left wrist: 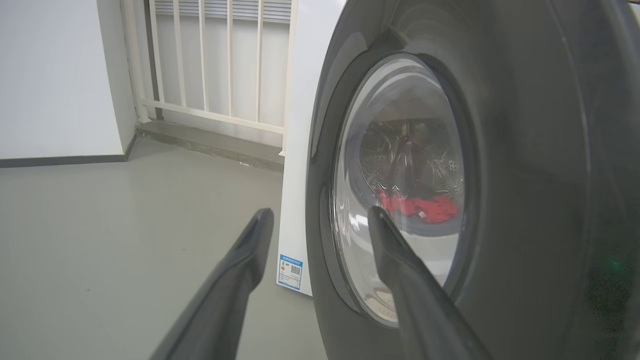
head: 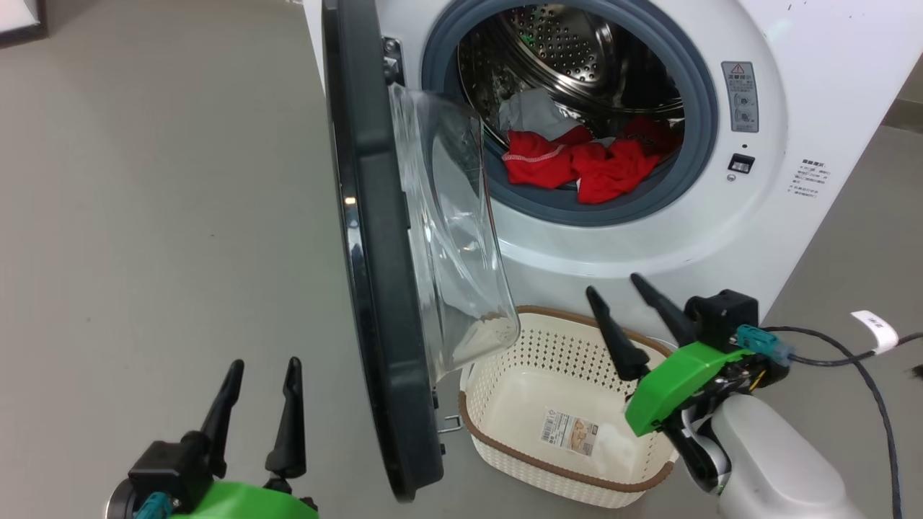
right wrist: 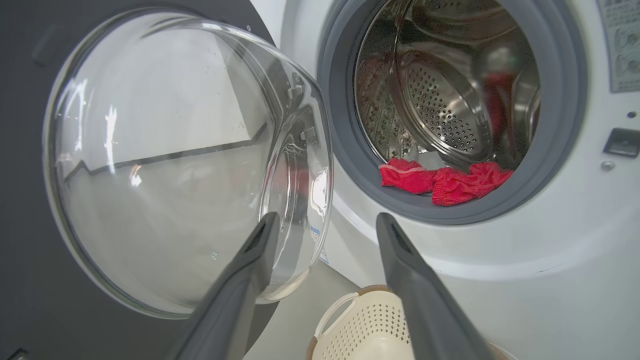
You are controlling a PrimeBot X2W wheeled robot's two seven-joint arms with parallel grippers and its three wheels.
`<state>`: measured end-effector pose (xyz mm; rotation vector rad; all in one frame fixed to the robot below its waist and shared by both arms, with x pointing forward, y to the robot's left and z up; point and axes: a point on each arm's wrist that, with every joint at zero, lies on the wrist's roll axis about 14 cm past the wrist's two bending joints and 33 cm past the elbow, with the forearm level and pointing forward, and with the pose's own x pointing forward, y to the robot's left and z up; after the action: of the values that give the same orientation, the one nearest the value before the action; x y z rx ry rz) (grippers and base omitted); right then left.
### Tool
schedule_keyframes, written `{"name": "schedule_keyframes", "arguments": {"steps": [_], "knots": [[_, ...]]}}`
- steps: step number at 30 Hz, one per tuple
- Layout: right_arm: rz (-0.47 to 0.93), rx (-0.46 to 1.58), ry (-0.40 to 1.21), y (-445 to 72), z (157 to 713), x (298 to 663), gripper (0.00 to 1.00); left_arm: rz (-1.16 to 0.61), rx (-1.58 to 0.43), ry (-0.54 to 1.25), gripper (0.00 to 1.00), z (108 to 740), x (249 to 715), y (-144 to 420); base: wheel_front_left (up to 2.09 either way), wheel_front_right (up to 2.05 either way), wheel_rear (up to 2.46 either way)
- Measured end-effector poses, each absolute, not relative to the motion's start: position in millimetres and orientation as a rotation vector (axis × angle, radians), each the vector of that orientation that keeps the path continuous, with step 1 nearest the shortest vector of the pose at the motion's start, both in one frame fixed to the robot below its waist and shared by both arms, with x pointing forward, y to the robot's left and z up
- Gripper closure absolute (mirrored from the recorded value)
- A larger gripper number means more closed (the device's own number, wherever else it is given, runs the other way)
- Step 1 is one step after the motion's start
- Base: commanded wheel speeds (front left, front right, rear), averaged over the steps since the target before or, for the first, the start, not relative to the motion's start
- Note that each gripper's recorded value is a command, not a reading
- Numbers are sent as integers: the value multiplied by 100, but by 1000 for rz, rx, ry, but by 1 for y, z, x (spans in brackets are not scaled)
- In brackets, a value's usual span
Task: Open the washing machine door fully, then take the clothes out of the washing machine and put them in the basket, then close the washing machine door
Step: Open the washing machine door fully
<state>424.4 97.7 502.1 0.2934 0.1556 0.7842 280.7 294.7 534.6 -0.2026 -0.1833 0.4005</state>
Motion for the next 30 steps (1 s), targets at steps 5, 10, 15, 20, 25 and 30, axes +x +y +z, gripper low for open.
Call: {"name": "schedule_keyframes", "arguments": {"steps": [5,10,15,20,25,30], "knots": [[733,197,47,77,511,431,0,403,-202,-179,0,533,282,294,0,0,0],[704,213,5,64,517,424,0,405,-215,-187,0,534,283,294,0,0,0],[691,220,-17,58,520,419,0,406,-216,-189,0,534,282,295,0,0,0],[681,214,-13,50,515,410,0,409,-217,-193,0,534,280,295,0,0,0],[678,213,2,48,509,406,0,411,-217,-194,0,534,279,296,0,0,0],[672,218,3,46,509,405,0,416,-219,-187,0,531,276,296,0,0,0]]}}
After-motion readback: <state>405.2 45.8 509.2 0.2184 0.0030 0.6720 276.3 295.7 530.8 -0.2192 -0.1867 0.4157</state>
